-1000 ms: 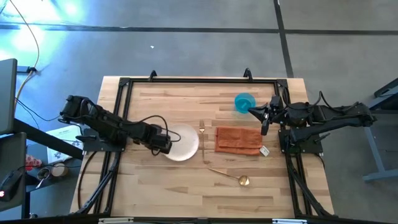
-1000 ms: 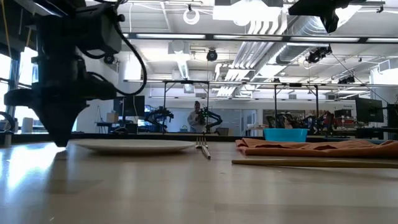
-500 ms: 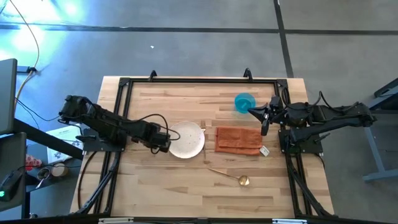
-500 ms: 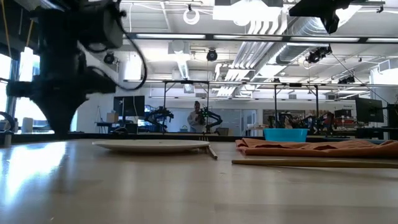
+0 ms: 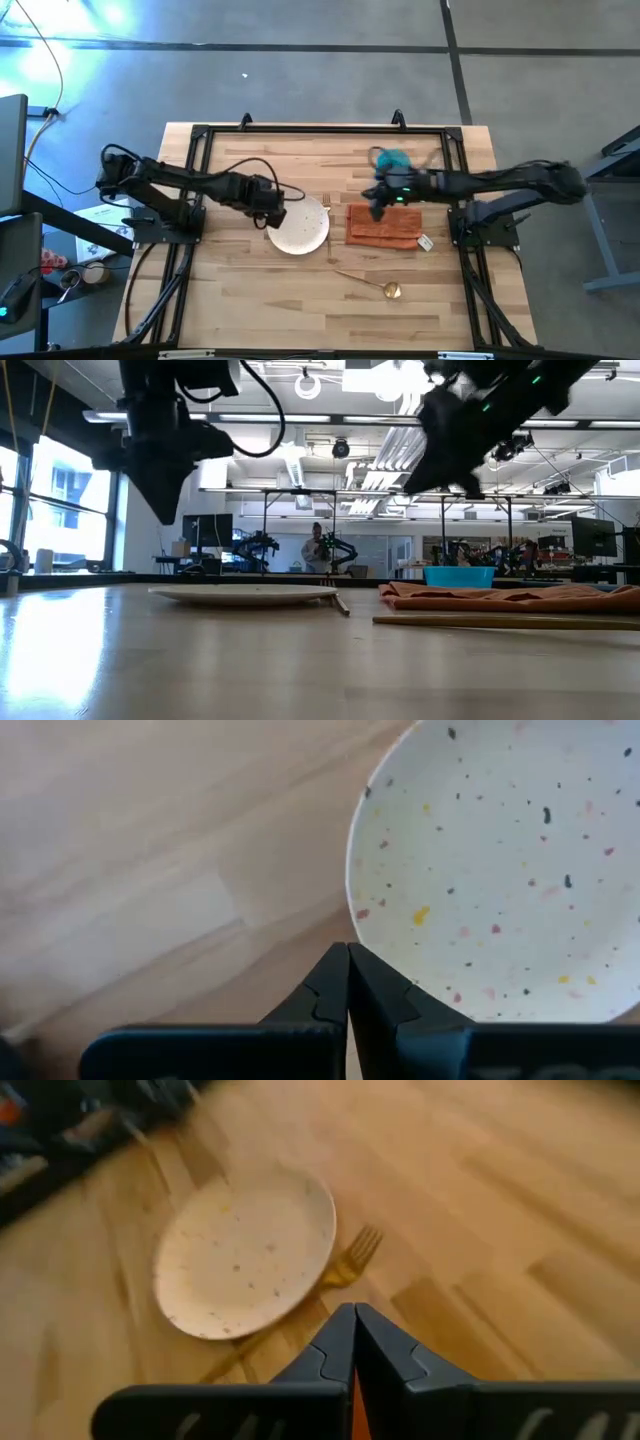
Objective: Set table place
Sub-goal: Adjust the gold fork on the table
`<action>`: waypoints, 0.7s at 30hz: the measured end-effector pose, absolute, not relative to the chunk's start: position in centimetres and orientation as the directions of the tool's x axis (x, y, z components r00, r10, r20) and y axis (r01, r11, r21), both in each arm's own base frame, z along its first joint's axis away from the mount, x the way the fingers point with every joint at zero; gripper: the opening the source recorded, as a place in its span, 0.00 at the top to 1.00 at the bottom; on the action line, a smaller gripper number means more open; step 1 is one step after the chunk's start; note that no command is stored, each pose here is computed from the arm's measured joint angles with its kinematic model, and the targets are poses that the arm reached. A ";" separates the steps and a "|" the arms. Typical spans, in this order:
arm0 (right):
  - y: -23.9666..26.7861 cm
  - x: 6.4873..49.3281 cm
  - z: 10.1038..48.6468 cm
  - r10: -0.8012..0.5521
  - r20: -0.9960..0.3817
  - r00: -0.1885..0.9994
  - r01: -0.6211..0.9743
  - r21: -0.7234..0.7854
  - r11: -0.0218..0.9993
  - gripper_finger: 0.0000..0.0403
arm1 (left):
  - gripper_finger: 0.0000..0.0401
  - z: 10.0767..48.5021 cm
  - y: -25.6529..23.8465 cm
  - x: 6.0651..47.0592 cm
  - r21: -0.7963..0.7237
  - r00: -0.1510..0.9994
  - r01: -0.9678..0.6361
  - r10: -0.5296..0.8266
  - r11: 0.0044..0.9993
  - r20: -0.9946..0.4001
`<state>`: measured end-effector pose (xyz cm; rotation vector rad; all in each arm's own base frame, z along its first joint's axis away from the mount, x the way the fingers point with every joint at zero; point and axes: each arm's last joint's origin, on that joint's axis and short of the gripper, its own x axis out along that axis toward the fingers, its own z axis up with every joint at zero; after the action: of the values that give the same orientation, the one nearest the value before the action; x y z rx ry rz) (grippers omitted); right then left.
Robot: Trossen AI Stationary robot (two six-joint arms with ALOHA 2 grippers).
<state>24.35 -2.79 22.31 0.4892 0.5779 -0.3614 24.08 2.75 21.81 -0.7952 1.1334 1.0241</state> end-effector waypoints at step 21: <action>-6.1 39.8 17.3 -0.022 -0.844 0.536 0.289 0.159 0.944 1.00 | 1.00 23.2 2.8 22.9 0.132 -0.030 -0.908 0.253 0.398 -0.967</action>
<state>39.83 -6.12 17.30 0.2949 0.9918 -0.1880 22.86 2.84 23.20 -0.6820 1.2591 1.0559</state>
